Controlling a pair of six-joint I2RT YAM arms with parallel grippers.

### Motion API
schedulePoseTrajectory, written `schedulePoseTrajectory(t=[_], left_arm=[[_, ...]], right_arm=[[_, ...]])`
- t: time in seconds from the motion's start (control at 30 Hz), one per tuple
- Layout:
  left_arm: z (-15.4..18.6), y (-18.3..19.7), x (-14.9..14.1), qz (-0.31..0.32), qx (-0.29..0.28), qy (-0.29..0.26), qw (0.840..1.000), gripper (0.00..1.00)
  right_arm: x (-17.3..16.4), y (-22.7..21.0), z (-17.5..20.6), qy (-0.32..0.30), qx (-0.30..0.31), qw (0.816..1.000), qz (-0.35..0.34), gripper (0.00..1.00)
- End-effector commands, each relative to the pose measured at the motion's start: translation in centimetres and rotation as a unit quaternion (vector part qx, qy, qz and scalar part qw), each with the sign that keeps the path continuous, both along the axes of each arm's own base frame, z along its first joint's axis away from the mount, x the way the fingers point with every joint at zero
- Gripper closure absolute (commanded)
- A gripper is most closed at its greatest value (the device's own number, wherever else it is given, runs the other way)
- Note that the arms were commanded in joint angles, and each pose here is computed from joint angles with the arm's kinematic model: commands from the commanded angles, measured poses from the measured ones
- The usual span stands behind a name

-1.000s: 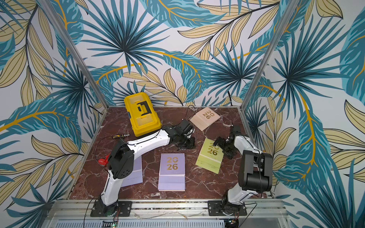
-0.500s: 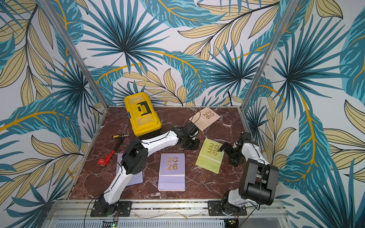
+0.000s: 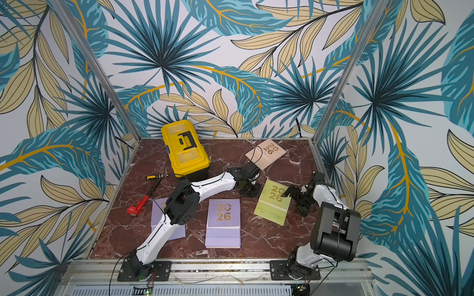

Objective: Stack the calendars
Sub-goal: Move the calendar to the center of the board, then pick up the calendar at the center of the board.

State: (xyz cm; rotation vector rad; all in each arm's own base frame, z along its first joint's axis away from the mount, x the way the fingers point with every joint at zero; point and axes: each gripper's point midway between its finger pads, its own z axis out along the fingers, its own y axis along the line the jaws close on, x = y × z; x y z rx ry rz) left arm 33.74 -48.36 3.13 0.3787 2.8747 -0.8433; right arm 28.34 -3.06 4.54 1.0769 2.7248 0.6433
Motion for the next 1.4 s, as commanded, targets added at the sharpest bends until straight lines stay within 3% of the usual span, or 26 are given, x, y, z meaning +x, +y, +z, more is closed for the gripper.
schedulePoseTrajectory(t=[0.0, 0.23, 1.13, 1.37], left_arm=[[0.8, -0.9, 0.3, -0.004, -0.014, -0.004, 1.000, 1.00], [0.4, -0.9, 0.2, -0.004, -0.012, -0.001, 1.000, 1.00], [-0.6, -1.8, -0.5, -0.012, -0.016, 0.013, 1.000, 1.00], [-0.9, -1.3, -0.4, -0.009, -0.013, 0.019, 1.000, 1.00]], right_arm=[[-0.3, 0.6, -0.9, 0.018, -0.003, 1.000, 0.015, 0.01], [0.0, 0.2, -1.1, 0.049, -0.076, 0.995, 0.030, 0.01], [2.3, 3.9, -3.2, 0.049, -0.065, 0.994, 0.078, 0.01], [2.4, 5.0, -1.7, 0.001, -0.041, 0.994, 0.100, 0.01]])
